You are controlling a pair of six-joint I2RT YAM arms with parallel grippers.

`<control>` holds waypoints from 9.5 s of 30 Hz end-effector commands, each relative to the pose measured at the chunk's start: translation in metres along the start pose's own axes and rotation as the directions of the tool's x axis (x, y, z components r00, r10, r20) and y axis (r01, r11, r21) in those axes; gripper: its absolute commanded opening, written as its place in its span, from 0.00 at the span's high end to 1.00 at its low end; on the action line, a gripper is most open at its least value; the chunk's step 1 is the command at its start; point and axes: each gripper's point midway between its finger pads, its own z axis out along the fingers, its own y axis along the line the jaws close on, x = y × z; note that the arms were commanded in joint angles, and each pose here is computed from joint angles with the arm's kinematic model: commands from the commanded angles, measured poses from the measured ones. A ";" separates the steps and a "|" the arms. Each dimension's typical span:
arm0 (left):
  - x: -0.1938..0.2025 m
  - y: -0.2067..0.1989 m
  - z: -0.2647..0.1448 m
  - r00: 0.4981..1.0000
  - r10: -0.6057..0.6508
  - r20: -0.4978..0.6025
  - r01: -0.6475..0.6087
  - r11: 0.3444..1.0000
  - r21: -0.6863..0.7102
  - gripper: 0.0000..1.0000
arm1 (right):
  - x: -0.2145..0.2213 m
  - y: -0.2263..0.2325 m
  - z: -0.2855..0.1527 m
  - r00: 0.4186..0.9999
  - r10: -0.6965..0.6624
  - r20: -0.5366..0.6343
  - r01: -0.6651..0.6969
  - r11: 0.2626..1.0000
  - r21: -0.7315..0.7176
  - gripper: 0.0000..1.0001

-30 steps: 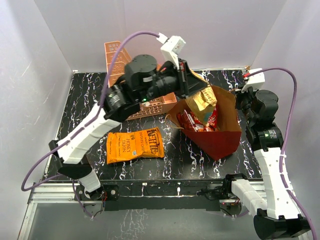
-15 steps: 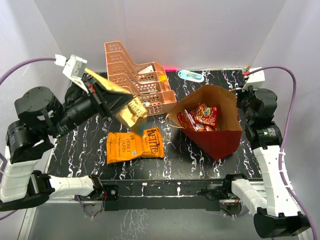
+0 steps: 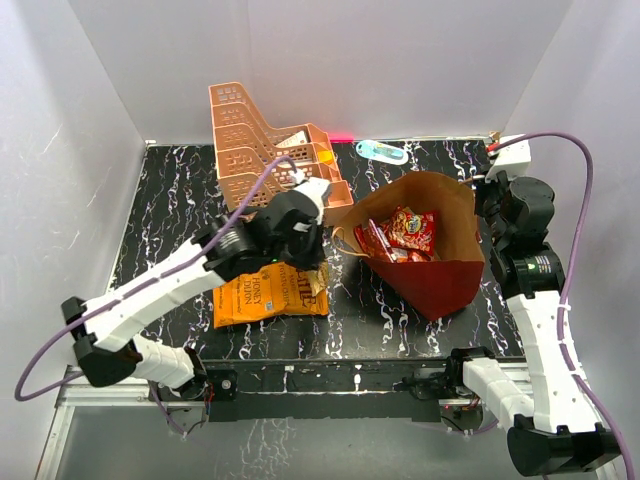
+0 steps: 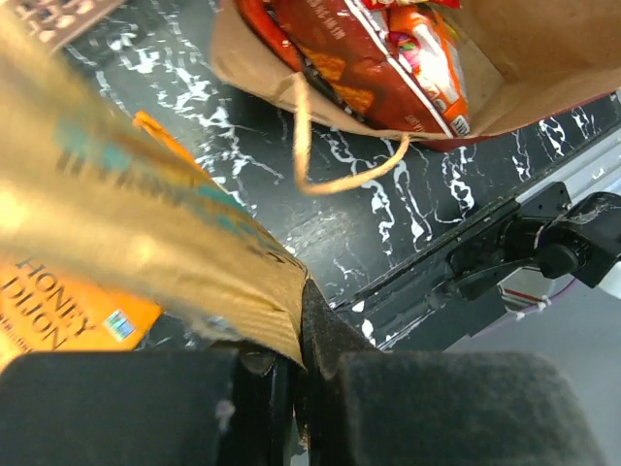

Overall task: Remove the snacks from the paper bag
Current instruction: Place the snack at the center of the board, then take out the snack from the paper bag, then place the snack at the center of the board.

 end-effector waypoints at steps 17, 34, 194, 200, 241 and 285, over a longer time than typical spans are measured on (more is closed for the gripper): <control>0.089 0.147 0.012 0.902 -0.382 -0.203 0.320 0.905 -0.281 1.00 | -0.041 -0.007 -0.014 0.991 0.016 0.130 -0.016 1.000 -0.003 0.92; 0.188 0.239 0.027 0.733 -0.616 -0.289 0.258 0.644 -0.720 1.00 | -0.045 -0.002 -0.019 0.989 0.016 0.148 -0.011 0.999 -0.034 0.92; -0.170 -0.023 -0.206 0.773 -0.349 0.530 0.170 0.918 0.358 1.00 | -0.008 0.021 -0.073 0.980 0.111 0.166 -0.086 0.985 -0.152 0.92; -0.128 0.016 -0.181 0.840 -0.302 0.452 0.257 0.953 0.159 1.00 | -0.008 0.022 -0.073 0.979 0.115 0.170 -0.089 0.984 -0.157 0.92; 0.041 0.176 0.016 0.848 -0.499 -0.176 0.463 0.861 -0.209 1.00 | -0.012 0.025 -0.074 0.980 0.094 0.178 -0.062 0.982 -0.177 0.92; 0.014 0.148 0.032 0.771 -0.613 -0.173 0.635 0.762 0.132 1.00 | -0.021 0.026 -0.074 0.979 0.094 0.183 -0.058 0.980 -0.192 0.92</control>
